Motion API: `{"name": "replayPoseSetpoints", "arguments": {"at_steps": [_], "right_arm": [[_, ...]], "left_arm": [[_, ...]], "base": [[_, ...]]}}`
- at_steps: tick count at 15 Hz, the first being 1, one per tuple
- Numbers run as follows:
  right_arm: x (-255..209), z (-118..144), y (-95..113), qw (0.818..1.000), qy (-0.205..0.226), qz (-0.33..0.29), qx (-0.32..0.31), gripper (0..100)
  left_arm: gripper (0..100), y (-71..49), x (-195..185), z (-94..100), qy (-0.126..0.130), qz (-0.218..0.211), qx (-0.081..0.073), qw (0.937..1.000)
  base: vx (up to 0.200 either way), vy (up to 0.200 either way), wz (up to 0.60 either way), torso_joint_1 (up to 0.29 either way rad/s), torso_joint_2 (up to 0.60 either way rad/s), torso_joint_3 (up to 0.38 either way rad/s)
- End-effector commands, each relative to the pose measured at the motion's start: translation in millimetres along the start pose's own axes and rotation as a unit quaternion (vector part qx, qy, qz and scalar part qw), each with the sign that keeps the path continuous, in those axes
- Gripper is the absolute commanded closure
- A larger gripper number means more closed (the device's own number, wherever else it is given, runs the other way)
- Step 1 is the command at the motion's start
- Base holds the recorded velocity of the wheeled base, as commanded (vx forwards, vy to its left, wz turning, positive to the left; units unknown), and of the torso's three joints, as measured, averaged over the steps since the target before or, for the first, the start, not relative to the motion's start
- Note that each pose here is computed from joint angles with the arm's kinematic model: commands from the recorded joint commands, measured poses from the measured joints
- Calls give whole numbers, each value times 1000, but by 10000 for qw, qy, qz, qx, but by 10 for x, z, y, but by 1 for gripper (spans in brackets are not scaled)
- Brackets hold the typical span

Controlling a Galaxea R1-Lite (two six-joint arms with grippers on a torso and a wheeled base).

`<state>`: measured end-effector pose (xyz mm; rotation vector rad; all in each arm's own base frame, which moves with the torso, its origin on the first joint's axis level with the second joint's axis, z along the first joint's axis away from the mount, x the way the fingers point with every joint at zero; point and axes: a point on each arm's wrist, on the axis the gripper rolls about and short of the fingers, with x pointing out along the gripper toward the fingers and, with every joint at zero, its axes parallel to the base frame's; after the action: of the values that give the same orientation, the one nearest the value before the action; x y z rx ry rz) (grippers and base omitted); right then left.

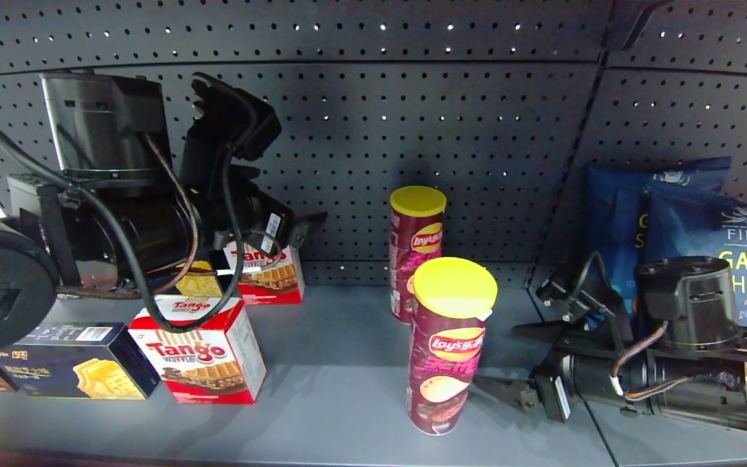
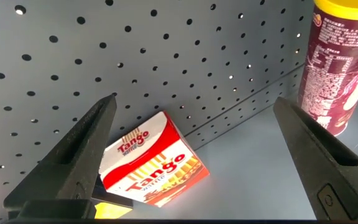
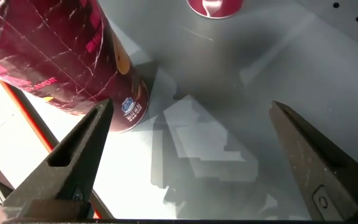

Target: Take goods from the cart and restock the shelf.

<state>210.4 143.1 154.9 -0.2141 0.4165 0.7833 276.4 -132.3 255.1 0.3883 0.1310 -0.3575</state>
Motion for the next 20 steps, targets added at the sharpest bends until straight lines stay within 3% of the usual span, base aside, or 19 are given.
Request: {"name": "replayPoseSetpoints", "arguments": {"at_steps": [1,20], "right_arm": [[45,19,11,10000,5,40,-20,0],[180,49,11,10000,53,56,-28,0]], "left_arm": [[0,0,2,1,-2,-1,-1,10000],[0,8,11,13,-71,32,-12,10000]], "base": [[0,0,0,0,0,0],[0,0,0,0,0,0]]}}
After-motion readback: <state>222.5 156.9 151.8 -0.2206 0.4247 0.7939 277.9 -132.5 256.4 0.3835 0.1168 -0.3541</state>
